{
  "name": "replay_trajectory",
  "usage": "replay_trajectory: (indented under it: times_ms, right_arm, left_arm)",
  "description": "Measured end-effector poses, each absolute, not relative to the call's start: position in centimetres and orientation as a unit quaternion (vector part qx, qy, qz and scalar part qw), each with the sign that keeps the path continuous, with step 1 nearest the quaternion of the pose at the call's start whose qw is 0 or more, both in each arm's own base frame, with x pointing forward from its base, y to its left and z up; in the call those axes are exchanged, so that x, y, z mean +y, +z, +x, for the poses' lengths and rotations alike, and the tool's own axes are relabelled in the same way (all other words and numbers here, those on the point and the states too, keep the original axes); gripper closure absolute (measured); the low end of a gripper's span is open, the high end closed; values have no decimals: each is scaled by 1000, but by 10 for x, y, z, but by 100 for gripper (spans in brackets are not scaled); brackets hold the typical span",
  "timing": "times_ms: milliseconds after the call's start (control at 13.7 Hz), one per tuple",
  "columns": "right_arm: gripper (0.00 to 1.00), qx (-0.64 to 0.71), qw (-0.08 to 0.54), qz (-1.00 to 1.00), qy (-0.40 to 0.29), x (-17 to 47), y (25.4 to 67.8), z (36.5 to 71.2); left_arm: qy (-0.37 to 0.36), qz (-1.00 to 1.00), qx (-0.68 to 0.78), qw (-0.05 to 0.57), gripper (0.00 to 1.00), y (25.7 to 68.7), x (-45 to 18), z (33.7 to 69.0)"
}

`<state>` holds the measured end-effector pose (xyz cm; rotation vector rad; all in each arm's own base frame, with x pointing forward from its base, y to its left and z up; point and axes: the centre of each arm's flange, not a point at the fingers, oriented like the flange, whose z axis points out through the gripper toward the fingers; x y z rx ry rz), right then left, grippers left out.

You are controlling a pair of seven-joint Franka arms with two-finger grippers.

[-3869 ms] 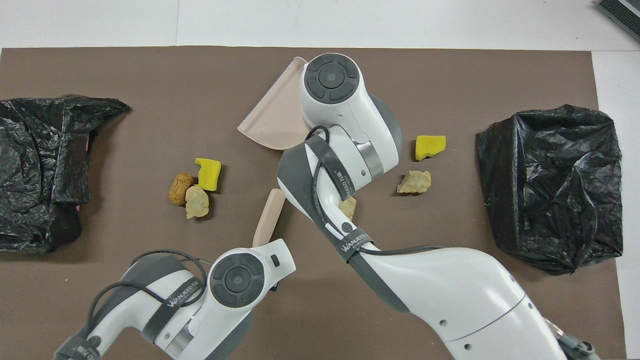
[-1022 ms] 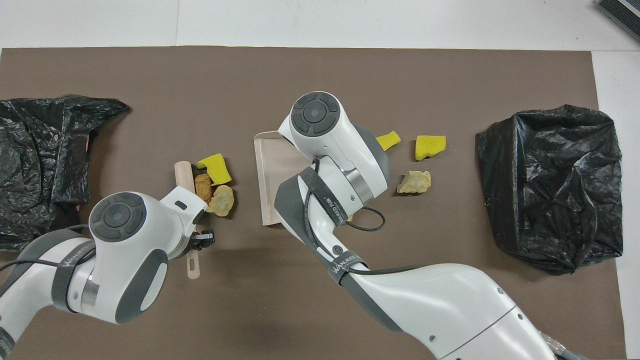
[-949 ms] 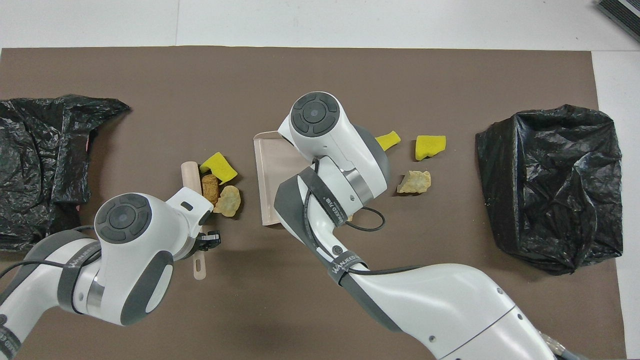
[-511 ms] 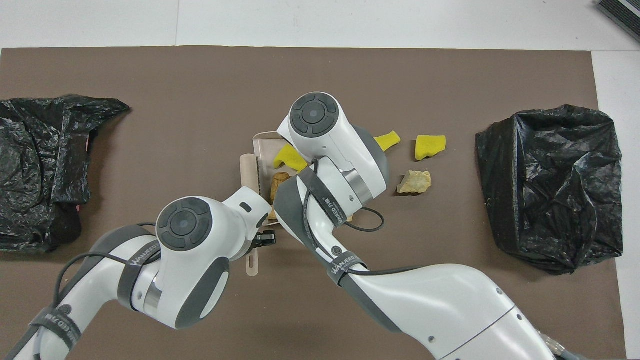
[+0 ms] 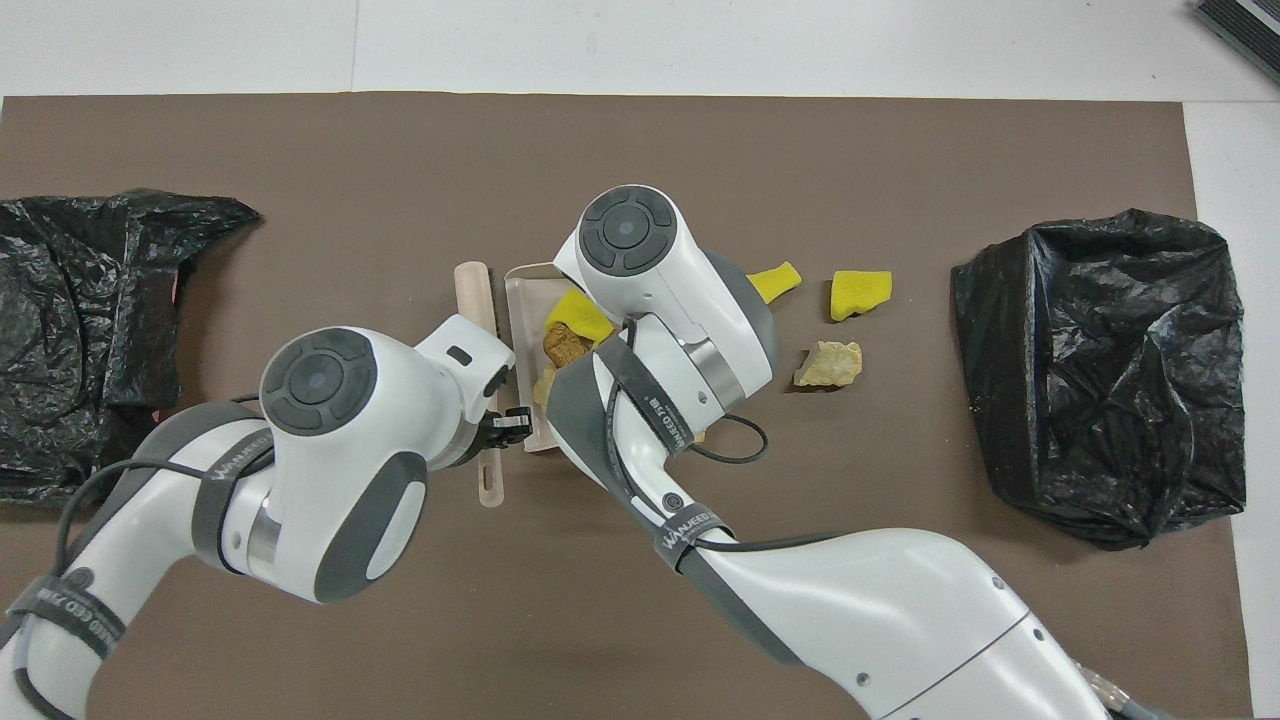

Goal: Sweep and dump trash in bin
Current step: 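Sweep the debris into the dustpan with the brush in the left gripper, then carry the dustpan with the right gripper over the nearby black bag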

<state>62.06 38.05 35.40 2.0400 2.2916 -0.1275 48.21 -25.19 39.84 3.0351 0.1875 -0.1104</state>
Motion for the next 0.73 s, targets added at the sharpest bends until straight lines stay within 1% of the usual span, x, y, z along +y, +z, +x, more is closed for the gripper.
replay_trajectory:
  times_ms: [146,292,438,584,730]
  right_arm:
    - [67,741,38,670,-32,379,356,624]
    - [67,727,41,685,-22,373,361,629]
    - [67,717,43,696,-13,361,375,636]
    - [67,707,47,705,2,343,399,643]
    - [67,690,51,721,18,311,434,649]
  left_arm:
    - [-43,994,90,47,74,401,-221,495]
    - [-54,992,103,43,74,411,-197,498]
    - [-63,992,100,40,74,426,-190,489]
    - [-67,993,88,37,74,428,-198,474]
    - [-77,995,65,28,74,419,-220,446]
